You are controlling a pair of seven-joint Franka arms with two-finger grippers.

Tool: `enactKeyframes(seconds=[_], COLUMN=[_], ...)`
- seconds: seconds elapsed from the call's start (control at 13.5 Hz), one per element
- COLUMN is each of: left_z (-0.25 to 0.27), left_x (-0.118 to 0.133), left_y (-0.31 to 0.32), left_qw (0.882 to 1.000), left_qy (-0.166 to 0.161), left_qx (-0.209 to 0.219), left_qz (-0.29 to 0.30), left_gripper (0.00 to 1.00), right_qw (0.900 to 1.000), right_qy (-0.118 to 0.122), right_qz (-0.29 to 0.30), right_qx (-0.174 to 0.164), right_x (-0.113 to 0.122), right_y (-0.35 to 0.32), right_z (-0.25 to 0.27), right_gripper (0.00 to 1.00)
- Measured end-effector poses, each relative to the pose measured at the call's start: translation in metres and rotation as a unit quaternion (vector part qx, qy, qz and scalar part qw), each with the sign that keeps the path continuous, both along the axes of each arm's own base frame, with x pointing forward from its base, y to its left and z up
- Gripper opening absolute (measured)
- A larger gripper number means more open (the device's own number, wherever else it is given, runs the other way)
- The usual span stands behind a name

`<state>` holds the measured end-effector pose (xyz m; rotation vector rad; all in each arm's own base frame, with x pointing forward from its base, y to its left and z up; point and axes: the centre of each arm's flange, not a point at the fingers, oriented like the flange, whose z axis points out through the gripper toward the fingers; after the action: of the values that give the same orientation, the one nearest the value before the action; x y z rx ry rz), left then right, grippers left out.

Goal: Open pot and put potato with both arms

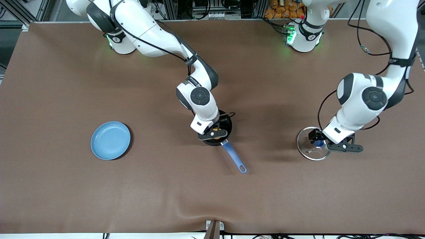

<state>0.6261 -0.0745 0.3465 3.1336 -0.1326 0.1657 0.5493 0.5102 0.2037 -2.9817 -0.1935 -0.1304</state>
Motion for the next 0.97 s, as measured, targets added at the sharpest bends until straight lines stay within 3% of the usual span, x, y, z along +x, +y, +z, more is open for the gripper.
enactKeyframes(seconds=[0.15,0.3,0.67,0.97], left_z=[0.054,0.107,0.22,0.27], left_x=[0.009,0.013,-0.009,-0.019], left_y=[0.0,0.004,0.019,0.03], left_qw=[0.999,0.999,0.996,0.995], left_qy=[0.015,0.003,-0.014,0.001], left_qx=[0.005,0.01,0.023,0.003], left_qz=[0.03,0.051,0.081,0.098], left_gripper=[1.0,1.0,1.0,1.0], right_qw=[1.0,1.0,1.0,0.999], right_qy=[-0.008,-0.009,0.005,0.026], right_qz=[-0.004,-0.007,-0.005,-0.017], right_qx=[0.006,0.006,-0.008,-0.033], right_x=[0.007,0.014,0.015,0.036], right_y=[-0.001,-0.004,-0.009,-0.063], right_z=[0.013,0.027,0.07,0.168], right_gripper=[1.0,1.0,1.0,1.0])
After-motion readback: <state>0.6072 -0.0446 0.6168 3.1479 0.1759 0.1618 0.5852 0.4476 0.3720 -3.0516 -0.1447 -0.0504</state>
